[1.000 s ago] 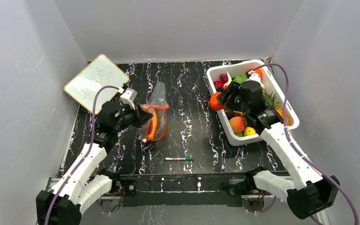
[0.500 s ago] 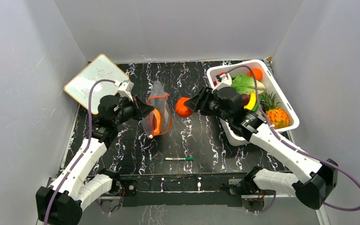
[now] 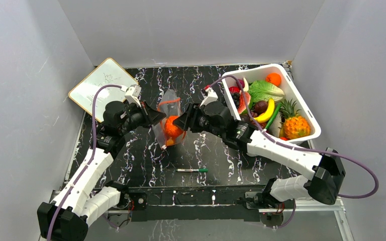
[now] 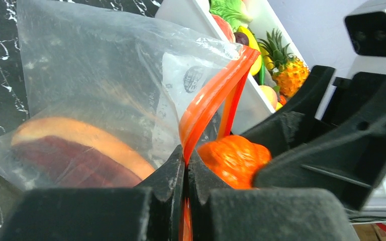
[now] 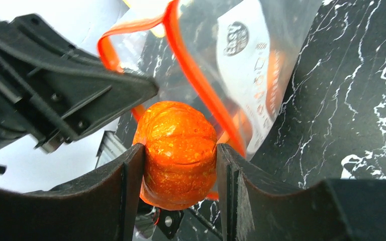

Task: Place the food in the zip-top bag and seal the zipper
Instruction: Place the fake fruit in the zipper food storage bag.

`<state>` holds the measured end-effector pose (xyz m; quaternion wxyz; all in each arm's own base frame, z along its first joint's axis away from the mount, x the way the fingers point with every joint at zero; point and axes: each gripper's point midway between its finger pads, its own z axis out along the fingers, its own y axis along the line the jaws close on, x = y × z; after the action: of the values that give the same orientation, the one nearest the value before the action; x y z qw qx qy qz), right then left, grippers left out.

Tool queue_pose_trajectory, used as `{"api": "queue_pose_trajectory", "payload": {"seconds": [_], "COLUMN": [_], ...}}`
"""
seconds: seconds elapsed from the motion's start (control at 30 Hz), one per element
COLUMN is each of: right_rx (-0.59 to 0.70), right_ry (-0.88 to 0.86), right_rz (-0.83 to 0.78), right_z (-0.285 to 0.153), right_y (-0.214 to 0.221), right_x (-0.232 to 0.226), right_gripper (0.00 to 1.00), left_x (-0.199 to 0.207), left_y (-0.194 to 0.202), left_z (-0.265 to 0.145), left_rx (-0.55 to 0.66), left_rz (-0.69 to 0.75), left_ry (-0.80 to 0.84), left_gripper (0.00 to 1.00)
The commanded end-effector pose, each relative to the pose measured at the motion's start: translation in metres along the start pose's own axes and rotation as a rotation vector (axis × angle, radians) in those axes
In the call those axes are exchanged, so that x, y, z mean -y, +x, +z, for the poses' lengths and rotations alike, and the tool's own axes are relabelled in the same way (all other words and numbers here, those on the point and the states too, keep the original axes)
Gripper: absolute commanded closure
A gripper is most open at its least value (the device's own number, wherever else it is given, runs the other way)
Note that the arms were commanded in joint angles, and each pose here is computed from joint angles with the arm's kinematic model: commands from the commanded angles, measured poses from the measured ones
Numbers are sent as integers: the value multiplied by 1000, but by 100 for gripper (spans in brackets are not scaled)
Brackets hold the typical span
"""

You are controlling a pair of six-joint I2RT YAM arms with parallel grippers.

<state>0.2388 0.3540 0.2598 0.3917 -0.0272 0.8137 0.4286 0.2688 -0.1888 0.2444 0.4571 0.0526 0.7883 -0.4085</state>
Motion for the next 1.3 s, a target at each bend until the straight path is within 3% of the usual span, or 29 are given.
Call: {"api": "queue_pose_trajectory", "payload": {"seconds": [0.0,0.23,0.4,0.73,1.0,1.27], "right_rx": [156,200,154,84,59,79], "right_ry": [-17,91,83,-8,-56,91], "right_rz": [-16,-102,-127,-211,-290,-393], "right_z": [9,31,39,13,-13,-32], "right_y": [-41,-40,-34,-38,-40,-58], "right_x": [-18,6,3,-25,-34,-7], "right_gripper": [83,79,55,31,30,32], "left_x": [33,38,38,15,-2,-16], "left_y": [-22,-22,-23,-12,-2,15], "left_z": [-13,-18,-19,-17,-21,-28], "left_rx": [58,69,76,58,47,15], "left_rz": [4,-16,-6,57,174,331], "left_ry": [105,116,111,28,-25,-41], "left_gripper": [100,100,100,100,100,100]}}
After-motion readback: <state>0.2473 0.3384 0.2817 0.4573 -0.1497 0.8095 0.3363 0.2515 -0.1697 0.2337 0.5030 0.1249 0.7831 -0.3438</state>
